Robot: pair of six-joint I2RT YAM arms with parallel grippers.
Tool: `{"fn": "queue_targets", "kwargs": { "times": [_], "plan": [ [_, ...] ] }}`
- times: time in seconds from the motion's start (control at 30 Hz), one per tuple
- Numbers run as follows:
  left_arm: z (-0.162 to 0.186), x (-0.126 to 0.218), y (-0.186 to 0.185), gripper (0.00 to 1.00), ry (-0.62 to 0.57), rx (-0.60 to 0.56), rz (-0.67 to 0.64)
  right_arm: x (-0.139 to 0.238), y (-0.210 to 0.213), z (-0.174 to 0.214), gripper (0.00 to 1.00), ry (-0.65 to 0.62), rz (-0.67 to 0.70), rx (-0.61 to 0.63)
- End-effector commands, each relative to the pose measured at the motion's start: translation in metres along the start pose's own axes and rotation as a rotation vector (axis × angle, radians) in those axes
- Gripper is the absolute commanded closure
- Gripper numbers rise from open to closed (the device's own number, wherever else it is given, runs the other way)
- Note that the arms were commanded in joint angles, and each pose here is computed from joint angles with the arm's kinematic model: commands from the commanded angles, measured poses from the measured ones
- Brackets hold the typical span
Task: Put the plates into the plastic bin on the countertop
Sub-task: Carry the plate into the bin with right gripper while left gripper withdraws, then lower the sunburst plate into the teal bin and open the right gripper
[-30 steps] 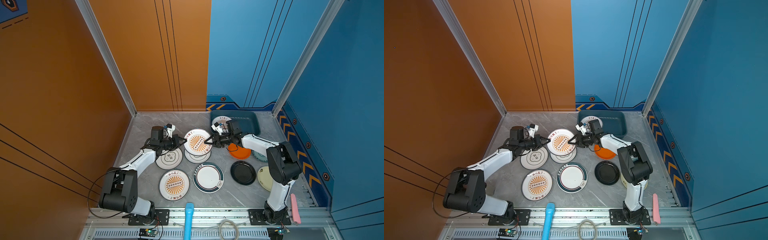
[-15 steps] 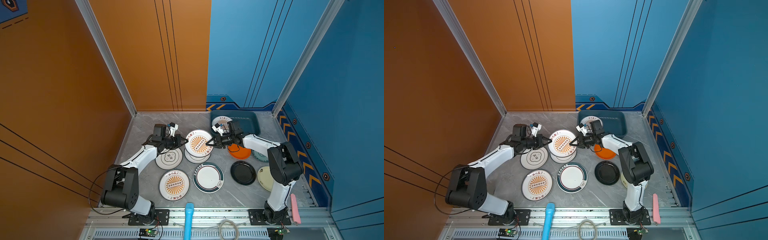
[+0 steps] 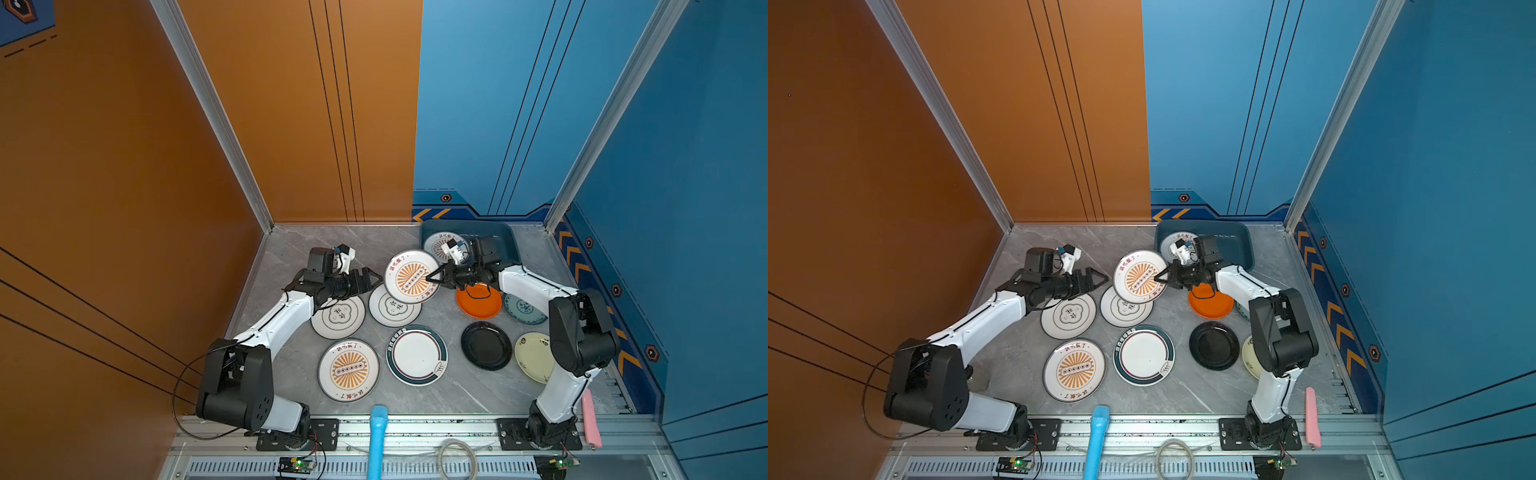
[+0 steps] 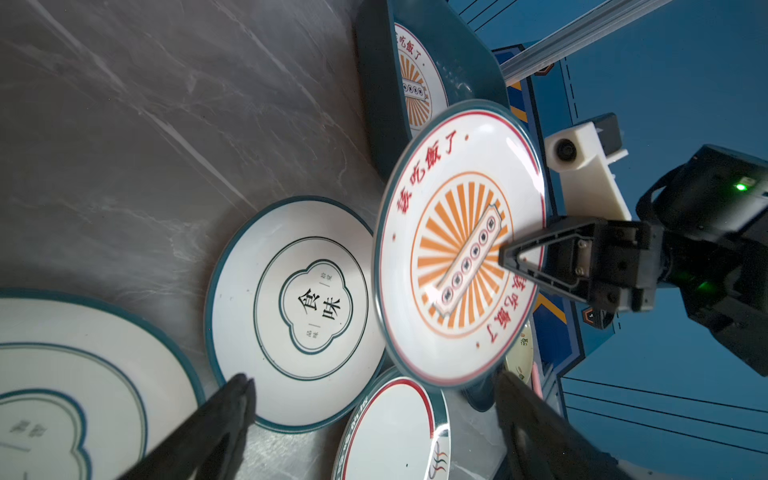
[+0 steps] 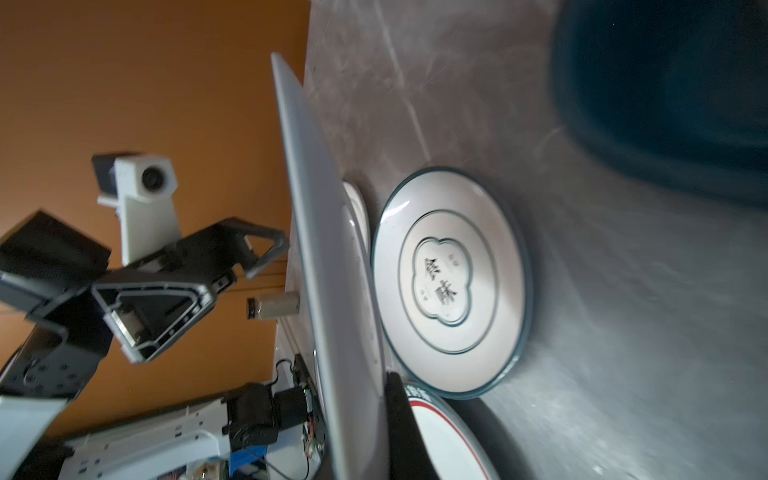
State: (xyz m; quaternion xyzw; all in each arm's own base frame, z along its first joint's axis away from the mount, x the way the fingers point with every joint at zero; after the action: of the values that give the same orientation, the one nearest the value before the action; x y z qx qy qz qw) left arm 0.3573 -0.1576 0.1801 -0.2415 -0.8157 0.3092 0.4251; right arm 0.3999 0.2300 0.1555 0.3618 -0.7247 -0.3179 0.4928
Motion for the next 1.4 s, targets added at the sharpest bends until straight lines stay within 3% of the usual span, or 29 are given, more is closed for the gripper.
{"fn": "queue_targets", "kwargs": {
  "times": [0.0, 0.23, 0.43, 0.63, 0.9, 1.3, 1.37],
  "plan": [
    [-0.006, 0.022, 0.013, 0.02, -0.091, -0.009, -0.080, 0.039, -0.002, -0.044, 1.00, -0.160, 0.078, -0.016],
    [-0.002, 0.068, 0.065, 0.02, -0.256, 0.112, -0.217, 0.073, -0.038, -0.097, 1.00, -0.310, 0.158, -0.128],
    [0.020, 0.096, 0.109, 0.02, -0.305, 0.199, -0.362, 0.080, -0.065, -0.123, 1.00, -0.332, 0.240, -0.185],
    [0.034, 0.106, 0.132, 0.02, -0.340, 0.265, -0.399, 0.082, -0.089, -0.143, 1.00, -0.342, 0.280, -0.235],
    [0.039, 0.107, 0.143, 0.01, -0.354, 0.308, -0.390, 0.065, -0.131, -0.150, 1.00, -0.293, 0.306, -0.312],
    [0.040, 0.109, 0.150, 0.01, -0.352, 0.322, -0.411, 0.046, -0.160, -0.150, 1.00, -0.233, 0.344, -0.352],
    [0.041, 0.106, 0.151, 0.00, -0.340, 0.329, -0.404, 0.043, -0.164, -0.147, 0.96, -0.213, 0.354, -0.354]
  ]
}}
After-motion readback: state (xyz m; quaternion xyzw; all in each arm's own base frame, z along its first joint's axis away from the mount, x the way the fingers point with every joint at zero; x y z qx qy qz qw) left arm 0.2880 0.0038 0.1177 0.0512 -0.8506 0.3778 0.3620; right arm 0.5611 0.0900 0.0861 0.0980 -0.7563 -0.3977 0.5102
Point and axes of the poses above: each gripper's point midway between its finger pads, its own x axis back along the fingers, its own y axis along the line the jaws close on, z = x × y, the point moved 1 cm from there along x, back along the fingers, and after that the axes turned 3 degrees about x, right-handed, at the moved point
